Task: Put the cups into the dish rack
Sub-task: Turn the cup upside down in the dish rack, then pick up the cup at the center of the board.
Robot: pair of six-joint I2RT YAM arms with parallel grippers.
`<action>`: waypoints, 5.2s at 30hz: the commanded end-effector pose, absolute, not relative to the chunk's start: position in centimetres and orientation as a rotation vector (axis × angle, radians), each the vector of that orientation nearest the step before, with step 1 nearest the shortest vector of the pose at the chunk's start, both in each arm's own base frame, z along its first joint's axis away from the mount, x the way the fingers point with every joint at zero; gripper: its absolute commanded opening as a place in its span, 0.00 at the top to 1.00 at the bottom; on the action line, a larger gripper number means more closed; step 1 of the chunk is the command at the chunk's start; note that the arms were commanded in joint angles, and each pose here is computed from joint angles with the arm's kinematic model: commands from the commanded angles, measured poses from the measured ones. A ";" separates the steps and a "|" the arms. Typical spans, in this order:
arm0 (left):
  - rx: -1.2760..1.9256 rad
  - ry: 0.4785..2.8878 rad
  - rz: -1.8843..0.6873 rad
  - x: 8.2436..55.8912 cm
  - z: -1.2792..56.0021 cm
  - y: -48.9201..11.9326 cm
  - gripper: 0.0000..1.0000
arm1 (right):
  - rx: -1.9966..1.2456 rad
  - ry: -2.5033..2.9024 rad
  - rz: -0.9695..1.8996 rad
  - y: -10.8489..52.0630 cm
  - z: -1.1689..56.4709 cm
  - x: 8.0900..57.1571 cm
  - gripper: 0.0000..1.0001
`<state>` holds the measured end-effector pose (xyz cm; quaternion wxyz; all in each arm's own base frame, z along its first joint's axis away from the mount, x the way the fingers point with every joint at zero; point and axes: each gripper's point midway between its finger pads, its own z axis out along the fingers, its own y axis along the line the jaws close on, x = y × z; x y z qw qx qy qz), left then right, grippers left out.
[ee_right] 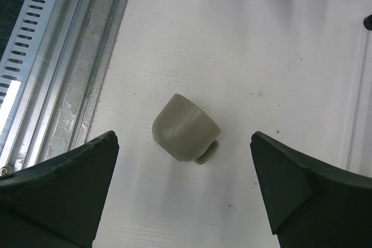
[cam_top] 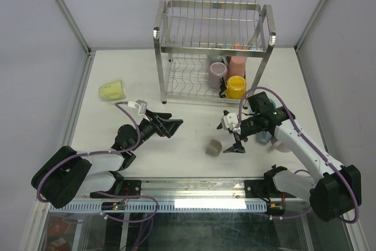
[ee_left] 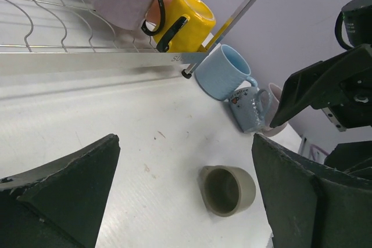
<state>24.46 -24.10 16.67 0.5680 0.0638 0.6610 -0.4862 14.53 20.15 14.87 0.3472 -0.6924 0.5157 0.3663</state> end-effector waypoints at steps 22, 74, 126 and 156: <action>0.396 1.925 -1.263 20.1 18.0 -33.6 0.52 | -1.707 1.484 0.726 18.1 16.4 18.2 0.06; 0.465 1.976 -1.750 15.2 10.3 -40.0 1.00 | -1.698 1.513 0.716 17.8 15.6 18.4 0.07; 0.325 0.815 -2.037 13.6 40.2 -25.4 1.00 | -1.592 1.065 0.866 21.5 36.7 18.8 0.10; -0.052 0.763 -2.261 17.6 43.4 -23.7 1.00 | -1.472 1.131 0.908 22.6 36.1 21.7 0.12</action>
